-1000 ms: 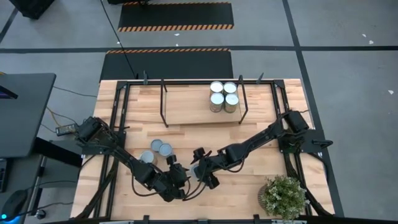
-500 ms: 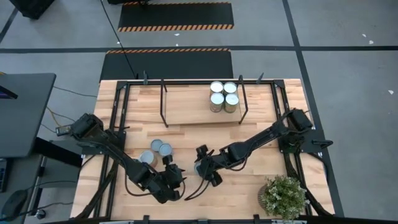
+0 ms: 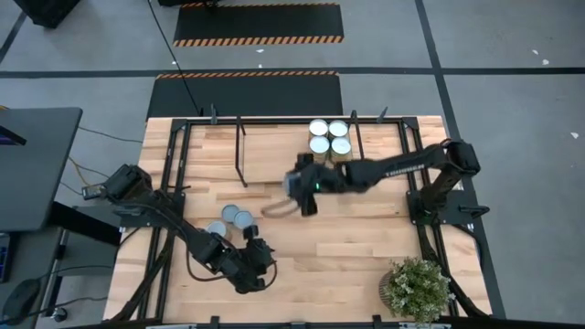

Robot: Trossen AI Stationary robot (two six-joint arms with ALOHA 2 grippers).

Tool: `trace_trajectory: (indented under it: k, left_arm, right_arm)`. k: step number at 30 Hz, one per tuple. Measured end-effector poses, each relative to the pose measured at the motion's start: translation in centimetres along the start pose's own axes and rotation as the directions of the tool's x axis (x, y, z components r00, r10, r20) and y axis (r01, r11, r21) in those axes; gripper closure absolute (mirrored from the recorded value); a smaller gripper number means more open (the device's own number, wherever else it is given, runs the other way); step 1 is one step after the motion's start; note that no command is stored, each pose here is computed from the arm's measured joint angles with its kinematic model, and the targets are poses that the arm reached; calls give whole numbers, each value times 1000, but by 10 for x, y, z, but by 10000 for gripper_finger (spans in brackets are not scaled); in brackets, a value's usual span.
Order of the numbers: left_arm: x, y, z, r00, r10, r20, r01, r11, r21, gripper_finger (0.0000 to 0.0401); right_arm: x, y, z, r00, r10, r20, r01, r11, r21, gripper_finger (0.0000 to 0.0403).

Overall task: Pick and place cans onto a shelf
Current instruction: Put the canned mixed vegetable on the shelf

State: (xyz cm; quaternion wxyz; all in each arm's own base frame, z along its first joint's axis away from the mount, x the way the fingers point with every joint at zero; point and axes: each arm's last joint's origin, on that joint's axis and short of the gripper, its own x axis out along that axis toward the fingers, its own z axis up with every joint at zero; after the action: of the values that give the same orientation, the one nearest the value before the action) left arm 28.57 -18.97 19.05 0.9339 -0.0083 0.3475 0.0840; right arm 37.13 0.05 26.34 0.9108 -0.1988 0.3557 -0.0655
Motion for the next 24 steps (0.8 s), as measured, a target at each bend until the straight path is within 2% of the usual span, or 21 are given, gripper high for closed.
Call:
trace_trajectory:
  k: [5,8,15,24]
  left_arm:
    - [2,3,2,999,29,17,-31,994,109,255]
    - [-2,-1,0,1000,21,23,-24,990,137,255]
    - [-11,-16,-8,998,-33,46,26,988,151,255]
    - [-13,-19,-7,997,-52,64,43,990,136,255]
  right_arm:
    - [16,-43,-19,1000,2,-29,1,997,81,90]
    - [28,-57,-29,999,12,-43,-7,992,125,90]
    - [57,-49,-43,994,50,-101,-37,990,134,90]
    - [69,-63,-50,988,-20,-153,53,975,217,82]
